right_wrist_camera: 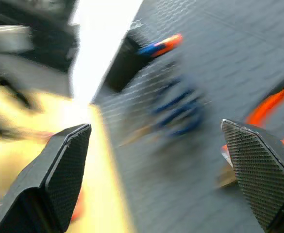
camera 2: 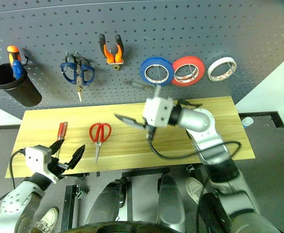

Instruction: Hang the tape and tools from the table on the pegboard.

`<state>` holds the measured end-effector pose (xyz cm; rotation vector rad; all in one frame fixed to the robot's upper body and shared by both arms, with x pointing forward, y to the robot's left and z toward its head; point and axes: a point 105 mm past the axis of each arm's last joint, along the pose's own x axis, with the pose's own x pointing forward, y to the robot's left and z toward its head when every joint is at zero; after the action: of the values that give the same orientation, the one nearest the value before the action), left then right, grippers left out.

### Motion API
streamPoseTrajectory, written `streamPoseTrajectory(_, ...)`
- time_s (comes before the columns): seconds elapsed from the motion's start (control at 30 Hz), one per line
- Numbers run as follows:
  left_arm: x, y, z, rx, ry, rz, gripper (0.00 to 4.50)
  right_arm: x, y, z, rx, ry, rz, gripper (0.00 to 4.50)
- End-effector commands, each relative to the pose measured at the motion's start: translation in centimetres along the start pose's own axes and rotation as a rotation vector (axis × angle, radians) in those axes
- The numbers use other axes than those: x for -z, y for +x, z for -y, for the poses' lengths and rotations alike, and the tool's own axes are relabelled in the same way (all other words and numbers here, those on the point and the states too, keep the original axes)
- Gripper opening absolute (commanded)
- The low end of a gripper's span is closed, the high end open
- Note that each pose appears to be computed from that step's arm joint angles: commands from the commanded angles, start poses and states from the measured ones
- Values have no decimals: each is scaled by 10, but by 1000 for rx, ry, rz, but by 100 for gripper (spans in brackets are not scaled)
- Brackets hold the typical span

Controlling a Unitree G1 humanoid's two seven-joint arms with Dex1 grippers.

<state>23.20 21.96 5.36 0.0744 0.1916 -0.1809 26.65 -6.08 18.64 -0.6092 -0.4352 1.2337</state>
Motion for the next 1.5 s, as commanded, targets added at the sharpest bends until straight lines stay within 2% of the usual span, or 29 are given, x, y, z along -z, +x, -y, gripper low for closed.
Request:
streamPoseTrajectory(0.03, 25, 12, 0, -78, 27, -168, 450, 3, -17, -8, -37, 56, -20, 449)
streamPoseTrajectory(0.17, 38, 37, 9, -115, -15, -296, 450, 38, -40, -24, -48, 74, -159, 449)
streamPoseTrajectory(0.3, 51, 61, 15, -169, -80, -464, 450, 53, -49, -30, -41, 83, -205, 449)
streamPoseTrajectory(0.53, 45, 87, 35, -147, -184, -557, 450, 61, -54, -28, -11, 66, -236, 449)
streamPoseTrajectory(0.63, 50, 90, 33, -178, -153, -618, 450, 62, -55, -28, -4, 59, -242, 449)
streamPoseTrajectory(0.83, 57, 89, 29, -219, -208, -689, 450, 64, -55, -27, 10, 46, -251, 449)
streamPoseTrajectory(0.93, 59, 89, 29, -221, -222, -703, 395, 64, -54, -27, 15, 42, -249, 450)
streamPoseTrajectory(1.3, 59, 88, 32, -211, -231, -692, 29, 63, -49, -25, 19, 27, -237, 450)
streamPoseTrajectory(1.5, 56, 89, 34, -195, -229, -678, 25, 63, -47, -24, 20, 20, -232, 450)
